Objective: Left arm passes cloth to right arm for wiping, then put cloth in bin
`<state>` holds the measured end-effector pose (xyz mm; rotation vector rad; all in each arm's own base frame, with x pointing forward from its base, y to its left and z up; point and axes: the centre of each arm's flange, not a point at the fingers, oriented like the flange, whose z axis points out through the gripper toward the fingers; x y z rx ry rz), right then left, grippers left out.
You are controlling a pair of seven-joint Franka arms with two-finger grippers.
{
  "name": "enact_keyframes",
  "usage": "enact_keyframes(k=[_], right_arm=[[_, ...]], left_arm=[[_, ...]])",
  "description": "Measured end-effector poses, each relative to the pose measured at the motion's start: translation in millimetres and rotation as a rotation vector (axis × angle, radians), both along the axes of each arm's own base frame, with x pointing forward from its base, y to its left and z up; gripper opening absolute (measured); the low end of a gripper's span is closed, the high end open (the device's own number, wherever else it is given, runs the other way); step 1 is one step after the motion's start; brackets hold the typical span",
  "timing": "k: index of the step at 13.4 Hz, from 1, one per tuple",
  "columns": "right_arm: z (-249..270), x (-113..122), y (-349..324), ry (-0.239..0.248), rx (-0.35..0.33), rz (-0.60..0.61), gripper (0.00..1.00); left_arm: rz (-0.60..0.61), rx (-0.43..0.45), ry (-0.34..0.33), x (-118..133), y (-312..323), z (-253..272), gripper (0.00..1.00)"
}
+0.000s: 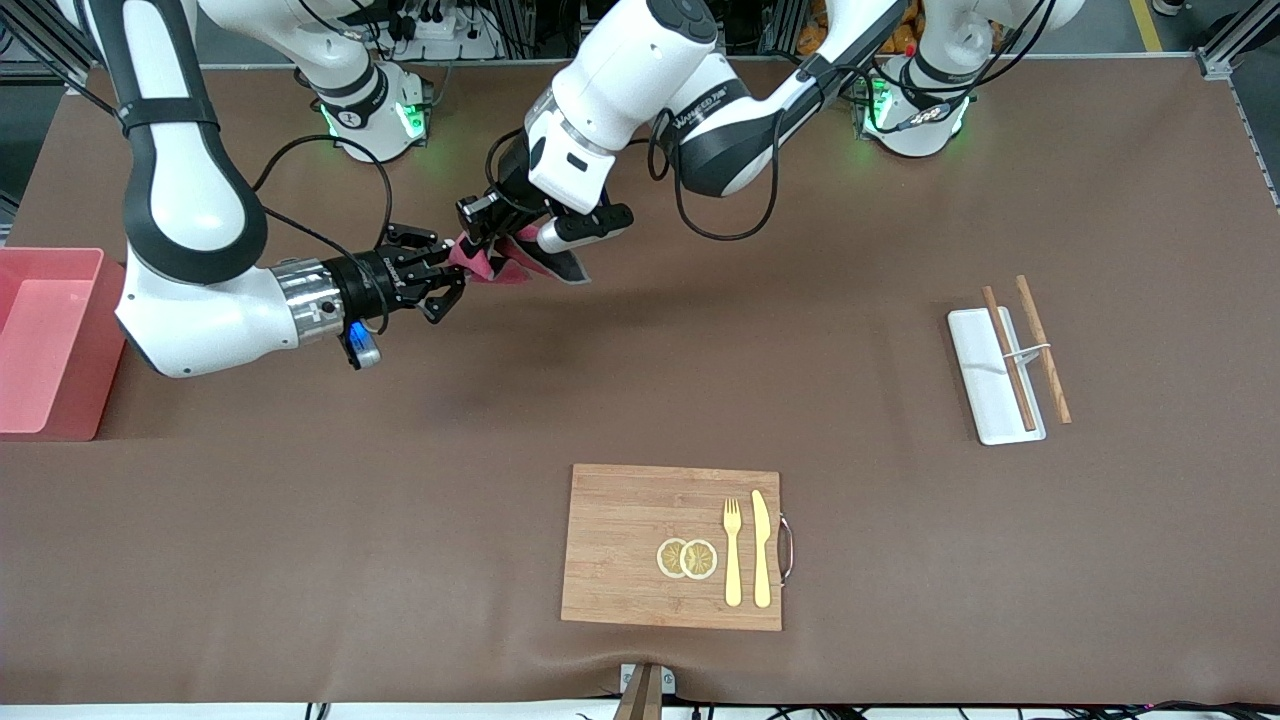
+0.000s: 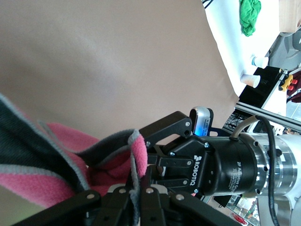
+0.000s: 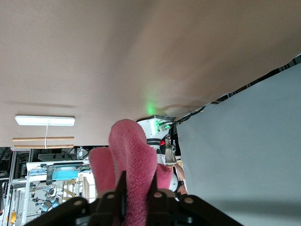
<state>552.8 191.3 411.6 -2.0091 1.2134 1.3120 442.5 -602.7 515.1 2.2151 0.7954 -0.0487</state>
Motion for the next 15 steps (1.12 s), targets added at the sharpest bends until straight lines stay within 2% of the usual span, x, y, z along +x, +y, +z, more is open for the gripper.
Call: enact_keyframes(k=[1,4,6,8,10,11,13,15], right_arm=[[2,2,-1,-0.006,0.000,-0.003,0.05],[7,6,-8,-0.021,-0.008,-0.010,0.05],[11,10,-17,-0.065,-0.063,0.022,0.05],[18,18,-37,-0.150,-0.082,0.059,0.05],[18,23,-64,-0.213,-0.106,0.092,0.05],[17,24,-75,-0.243,-0.138,0.124,0.05],[17,29,-86,-0.326,-0.205,0.197,0.05],[15,34,-100,-0.431,-0.269,0.305,0.05]], left_arm=[[0.000,0.000,0.000,0,0,0,0.04],[0.002,0.000,-0.001,1,1,0,0.07],[-0.001,0.011,-0.026,4,2,0,0.24],[-0.009,0.042,-0.085,8,5,1,0.48],[-0.011,0.077,-0.134,16,11,0,0.69],[-0.002,0.101,-0.146,26,20,-2,0.80],[0.037,0.184,-0.116,58,51,-9,0.99],[0.096,0.276,-0.061,96,99,-12,1.00]])
